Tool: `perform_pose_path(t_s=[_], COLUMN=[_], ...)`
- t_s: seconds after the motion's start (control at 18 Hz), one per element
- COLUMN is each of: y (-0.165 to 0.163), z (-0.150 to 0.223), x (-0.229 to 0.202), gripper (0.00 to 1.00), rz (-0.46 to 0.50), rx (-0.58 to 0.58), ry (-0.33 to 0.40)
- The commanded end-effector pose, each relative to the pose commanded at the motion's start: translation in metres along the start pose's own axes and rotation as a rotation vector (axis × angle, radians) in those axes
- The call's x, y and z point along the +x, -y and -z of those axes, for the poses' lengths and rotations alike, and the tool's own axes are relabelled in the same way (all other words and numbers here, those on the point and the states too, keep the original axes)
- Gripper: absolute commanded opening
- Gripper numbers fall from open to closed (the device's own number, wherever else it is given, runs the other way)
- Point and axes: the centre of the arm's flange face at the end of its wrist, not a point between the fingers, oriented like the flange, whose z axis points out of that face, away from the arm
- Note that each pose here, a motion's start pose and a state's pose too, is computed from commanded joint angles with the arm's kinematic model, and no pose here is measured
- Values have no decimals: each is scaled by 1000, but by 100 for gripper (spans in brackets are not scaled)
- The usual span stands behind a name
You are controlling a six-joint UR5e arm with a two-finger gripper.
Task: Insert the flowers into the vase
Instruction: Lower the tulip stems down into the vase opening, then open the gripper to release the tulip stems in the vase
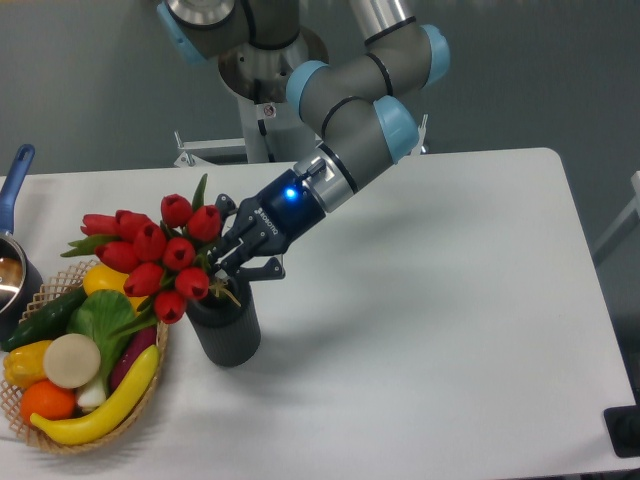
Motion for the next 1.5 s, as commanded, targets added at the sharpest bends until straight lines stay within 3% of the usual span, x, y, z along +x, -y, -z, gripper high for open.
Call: perform_pose_path(t_s=[0.5,1.5], y=[-28,-39], z=[-7,-8], x=[13,12], gripper=[5,24], rz=[-26,-41], rx=[-5,-5], ry=[-18,-22])
